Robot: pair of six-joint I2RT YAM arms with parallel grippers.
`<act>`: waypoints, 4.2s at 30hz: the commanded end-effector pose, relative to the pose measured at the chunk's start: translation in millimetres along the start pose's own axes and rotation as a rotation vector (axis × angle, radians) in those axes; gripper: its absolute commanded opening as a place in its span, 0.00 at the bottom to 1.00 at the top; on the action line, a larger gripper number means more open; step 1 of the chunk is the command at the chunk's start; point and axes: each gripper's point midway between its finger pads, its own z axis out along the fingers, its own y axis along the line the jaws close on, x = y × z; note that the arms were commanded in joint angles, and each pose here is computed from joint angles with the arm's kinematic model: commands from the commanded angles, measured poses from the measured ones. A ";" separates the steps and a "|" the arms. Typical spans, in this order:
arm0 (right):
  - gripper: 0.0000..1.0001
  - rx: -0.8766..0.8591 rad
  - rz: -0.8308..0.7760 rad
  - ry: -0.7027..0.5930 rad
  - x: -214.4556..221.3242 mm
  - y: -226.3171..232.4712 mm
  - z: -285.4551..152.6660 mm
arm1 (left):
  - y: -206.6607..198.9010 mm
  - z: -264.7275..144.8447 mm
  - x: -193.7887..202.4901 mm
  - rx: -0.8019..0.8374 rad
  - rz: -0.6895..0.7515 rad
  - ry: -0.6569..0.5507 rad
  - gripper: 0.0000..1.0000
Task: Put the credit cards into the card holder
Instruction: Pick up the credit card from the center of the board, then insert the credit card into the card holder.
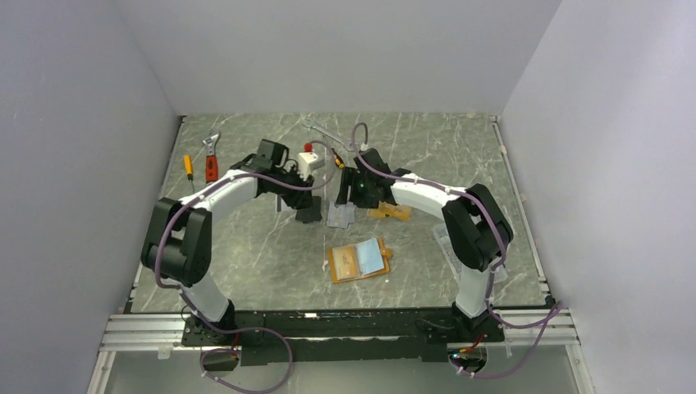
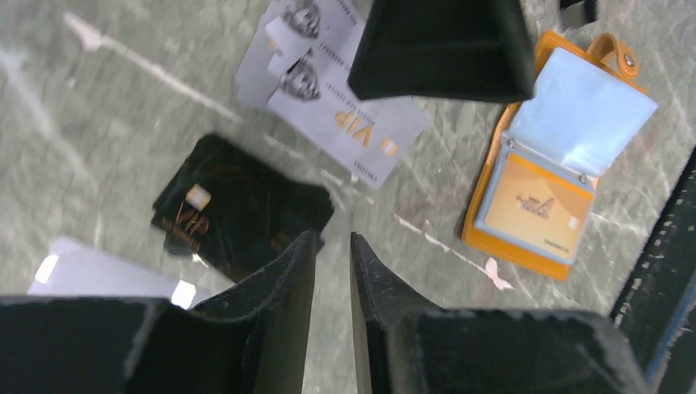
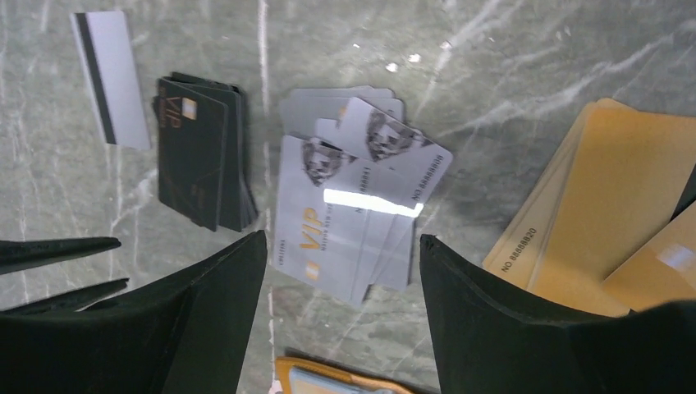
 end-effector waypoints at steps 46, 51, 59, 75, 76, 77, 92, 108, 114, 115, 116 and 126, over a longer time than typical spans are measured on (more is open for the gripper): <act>0.50 -0.437 0.309 0.021 17.4 2.0 5.8 | 0.9 95.0 17.6 -0.013 0.021 0.256 0.12; 0.50 -0.442 0.320 0.029 21.2 -0.1 8.0 | 1.9 95.5 17.8 -0.014 0.018 0.259 0.11; 0.41 -0.494 0.309 0.039 21.1 8.9 5.2 | 1.0 94.3 16.4 -0.015 0.024 0.254 0.10; 0.12 -0.520 0.297 0.115 32.5 19.9 17.5 | -8.2 83.4 1.8 0.016 0.063 0.197 0.06; 0.11 -0.518 0.297 0.109 31.3 19.8 16.0 | -11.9 78.5 -3.7 0.028 0.067 0.184 0.05; 0.10 -0.519 0.292 0.102 29.7 20.9 13.0 | -15.5 70.8 -12.3 0.042 0.074 0.158 0.04; 0.00 -0.623 0.047 -0.040 19.4 42.4 -81.7 | -85.6 -76.7 -100.3 0.087 0.128 -0.157 0.99; 0.00 -0.912 -0.163 -0.165 21.8 95.8 -194.6 | -121.8 -107.1 -84.6 0.482 -0.145 -0.357 0.99; 0.00 -0.933 -0.191 -0.144 25.3 120.6 -192.8 | -129.5 -104.9 -81.1 0.558 -0.200 -0.390 0.99; 0.00 -0.940 -0.193 -0.140 26.5 123.7 -192.8 | -128.8 -103.2 -78.9 0.557 -0.205 -0.385 0.99; 0.00 -0.944 -0.193 -0.142 25.9 126.5 -192.9 | -129.6 -102.8 -77.2 0.565 -0.202 -0.380 0.99; 0.00 -0.931 -0.180 -0.142 22.8 140.1 -177.5 | -137.4 -108.2 -78.6 0.616 -0.231 -0.378 0.85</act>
